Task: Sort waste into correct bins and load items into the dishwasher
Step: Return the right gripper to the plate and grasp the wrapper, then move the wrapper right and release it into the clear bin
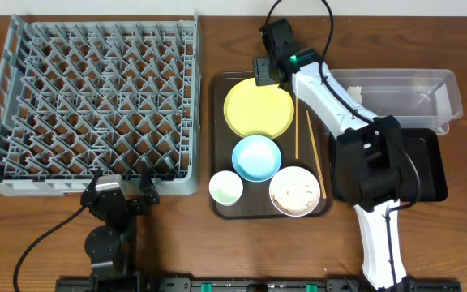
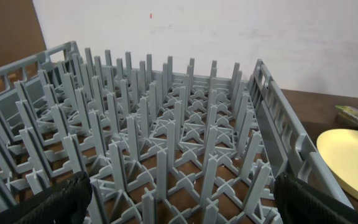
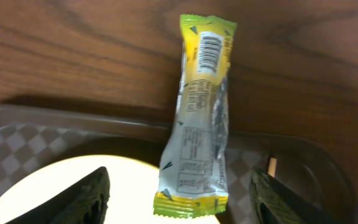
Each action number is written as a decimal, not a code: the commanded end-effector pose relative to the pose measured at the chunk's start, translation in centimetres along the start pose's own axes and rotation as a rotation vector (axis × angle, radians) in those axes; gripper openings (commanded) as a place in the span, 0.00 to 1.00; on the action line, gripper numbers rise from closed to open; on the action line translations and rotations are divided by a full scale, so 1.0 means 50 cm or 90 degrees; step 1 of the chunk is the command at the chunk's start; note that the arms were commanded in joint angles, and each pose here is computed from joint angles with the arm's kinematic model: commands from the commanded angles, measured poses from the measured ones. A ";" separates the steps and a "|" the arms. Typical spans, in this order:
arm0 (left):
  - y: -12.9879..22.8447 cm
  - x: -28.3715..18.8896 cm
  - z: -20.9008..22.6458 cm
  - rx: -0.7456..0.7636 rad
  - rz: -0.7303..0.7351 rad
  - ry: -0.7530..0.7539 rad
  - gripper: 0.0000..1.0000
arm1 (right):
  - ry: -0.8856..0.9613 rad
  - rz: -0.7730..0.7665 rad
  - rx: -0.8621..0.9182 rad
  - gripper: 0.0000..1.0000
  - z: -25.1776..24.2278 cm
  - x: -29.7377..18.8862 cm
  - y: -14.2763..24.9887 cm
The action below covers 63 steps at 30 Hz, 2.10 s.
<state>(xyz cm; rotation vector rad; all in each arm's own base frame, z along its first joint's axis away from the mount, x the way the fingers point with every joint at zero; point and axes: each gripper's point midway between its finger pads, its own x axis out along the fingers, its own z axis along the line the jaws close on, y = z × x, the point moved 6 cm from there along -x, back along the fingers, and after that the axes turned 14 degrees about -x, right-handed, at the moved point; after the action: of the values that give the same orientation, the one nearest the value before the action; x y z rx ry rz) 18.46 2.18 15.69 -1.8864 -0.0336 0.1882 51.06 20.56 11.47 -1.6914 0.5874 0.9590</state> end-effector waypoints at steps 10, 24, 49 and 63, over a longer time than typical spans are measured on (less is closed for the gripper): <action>0.024 0.001 0.008 0.003 0.032 -0.008 0.94 | 0.052 0.019 0.024 0.66 -0.047 0.065 0.026; 0.024 0.001 0.008 0.003 0.032 -0.008 0.94 | 0.035 0.026 0.024 0.31 -0.038 0.093 0.040; 0.024 0.001 0.008 0.003 0.032 -0.008 0.94 | 0.086 -0.089 0.234 0.01 -0.201 -0.322 -0.059; 0.024 0.001 0.008 0.003 0.032 -0.008 0.94 | 0.246 0.038 0.757 0.01 -0.386 -0.320 0.121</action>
<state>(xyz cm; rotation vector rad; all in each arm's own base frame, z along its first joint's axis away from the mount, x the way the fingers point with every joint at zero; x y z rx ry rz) 18.46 2.18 15.69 -1.8860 -0.0333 0.1886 43.55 -0.03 25.68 -0.8978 1.1160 0.2488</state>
